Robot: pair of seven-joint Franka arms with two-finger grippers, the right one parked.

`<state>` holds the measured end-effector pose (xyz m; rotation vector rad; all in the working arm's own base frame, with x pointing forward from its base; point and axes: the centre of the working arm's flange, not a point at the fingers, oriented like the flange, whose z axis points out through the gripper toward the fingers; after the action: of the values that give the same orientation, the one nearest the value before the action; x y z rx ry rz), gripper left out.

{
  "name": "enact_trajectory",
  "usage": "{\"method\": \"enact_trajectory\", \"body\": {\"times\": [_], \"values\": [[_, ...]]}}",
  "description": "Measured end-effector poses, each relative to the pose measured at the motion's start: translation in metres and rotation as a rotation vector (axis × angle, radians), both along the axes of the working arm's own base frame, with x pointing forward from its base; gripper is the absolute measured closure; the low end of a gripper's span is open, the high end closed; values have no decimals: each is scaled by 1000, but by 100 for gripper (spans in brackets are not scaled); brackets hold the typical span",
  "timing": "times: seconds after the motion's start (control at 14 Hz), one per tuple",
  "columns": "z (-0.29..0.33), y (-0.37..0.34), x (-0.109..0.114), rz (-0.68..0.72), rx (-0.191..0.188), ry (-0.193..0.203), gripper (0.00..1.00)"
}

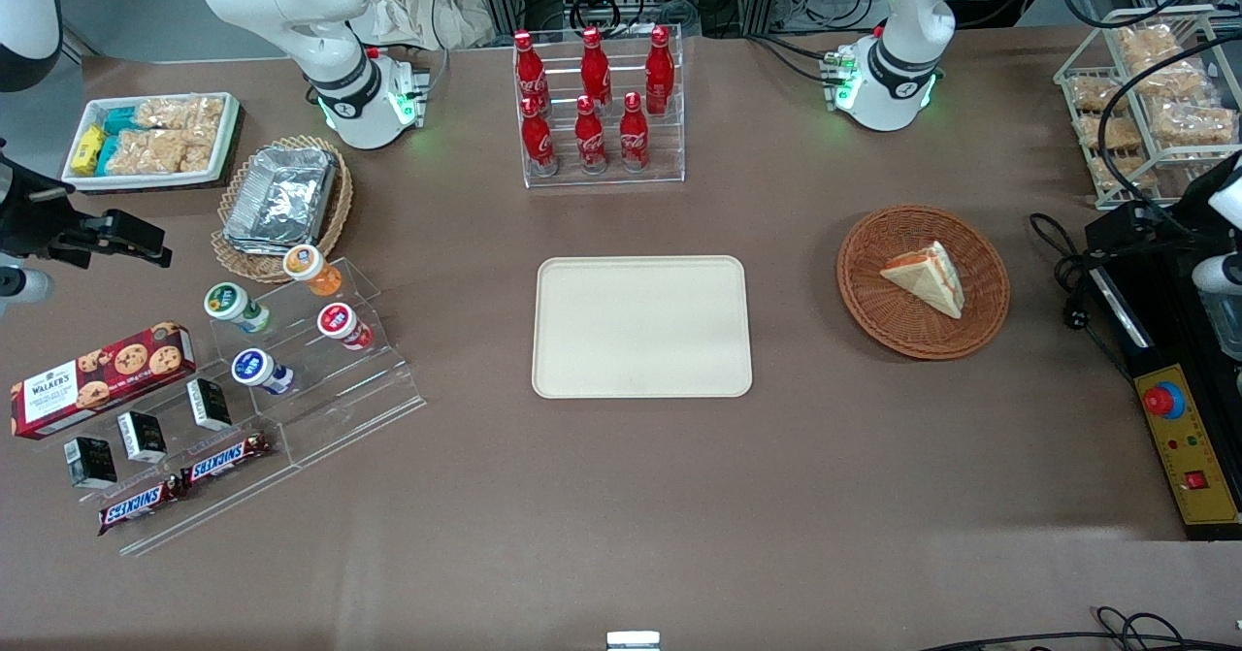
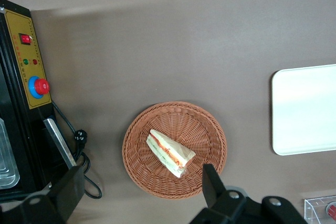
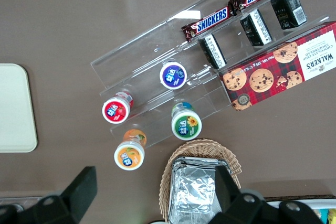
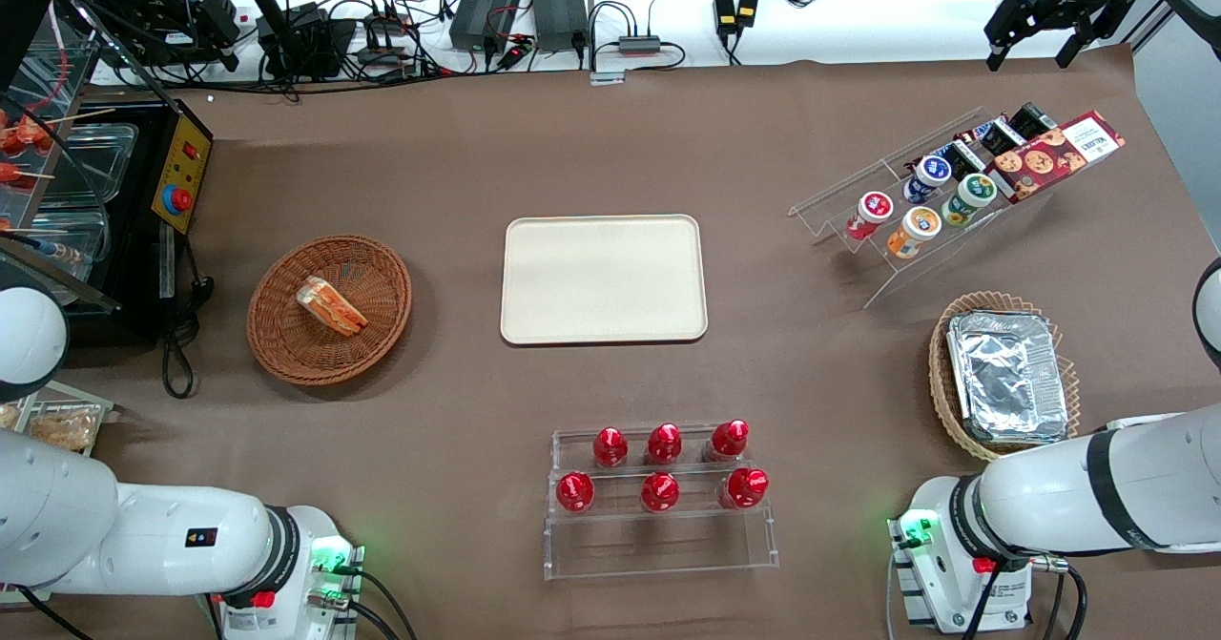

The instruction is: Place sandwich from basket to tray

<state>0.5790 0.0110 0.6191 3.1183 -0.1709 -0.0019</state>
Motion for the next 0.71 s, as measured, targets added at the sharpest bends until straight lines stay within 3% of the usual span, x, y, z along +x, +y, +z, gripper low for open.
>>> {"method": "enact_trajectory", "body": {"times": [0.57, 0.71], "values": [[-1, -6, 0, -1, 0, 3, 0], [-5, -5, 0, 3, -1, 21, 0]]}}
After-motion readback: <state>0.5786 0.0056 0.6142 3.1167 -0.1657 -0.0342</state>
